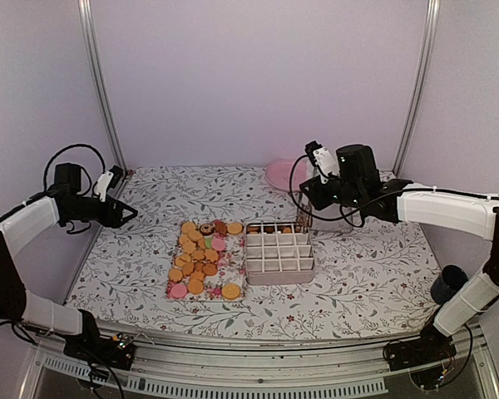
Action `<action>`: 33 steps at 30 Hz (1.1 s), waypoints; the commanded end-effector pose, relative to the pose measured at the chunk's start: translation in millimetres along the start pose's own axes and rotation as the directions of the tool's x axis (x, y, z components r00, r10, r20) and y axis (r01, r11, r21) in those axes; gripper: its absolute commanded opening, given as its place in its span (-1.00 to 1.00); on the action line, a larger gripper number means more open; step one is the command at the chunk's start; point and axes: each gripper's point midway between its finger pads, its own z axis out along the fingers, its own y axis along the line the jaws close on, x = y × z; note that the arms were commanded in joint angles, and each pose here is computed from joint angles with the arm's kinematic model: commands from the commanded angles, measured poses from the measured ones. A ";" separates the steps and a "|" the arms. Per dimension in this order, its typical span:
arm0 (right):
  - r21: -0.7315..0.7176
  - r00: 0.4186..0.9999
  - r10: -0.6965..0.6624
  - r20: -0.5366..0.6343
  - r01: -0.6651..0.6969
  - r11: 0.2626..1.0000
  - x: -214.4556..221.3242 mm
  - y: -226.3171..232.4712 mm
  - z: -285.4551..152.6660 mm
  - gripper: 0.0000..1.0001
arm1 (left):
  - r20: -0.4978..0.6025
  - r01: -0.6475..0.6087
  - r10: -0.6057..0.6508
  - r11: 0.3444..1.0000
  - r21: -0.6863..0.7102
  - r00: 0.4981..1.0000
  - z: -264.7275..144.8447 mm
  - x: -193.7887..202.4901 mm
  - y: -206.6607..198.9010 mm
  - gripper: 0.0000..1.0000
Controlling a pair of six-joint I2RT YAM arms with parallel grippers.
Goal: Pack the cookies
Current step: Place the fake cookies in the empty pocket of the box, then pick up the fake cookies from the plate.
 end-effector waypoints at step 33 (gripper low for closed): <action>-0.415 0.989 -0.008 0.150 0.071 0.907 -66.4 221.2 -19.1 -0.42 | -0.005 0.017 -0.018 0.986 -0.165 1.000 -37.5 -7.4 35.5 0.63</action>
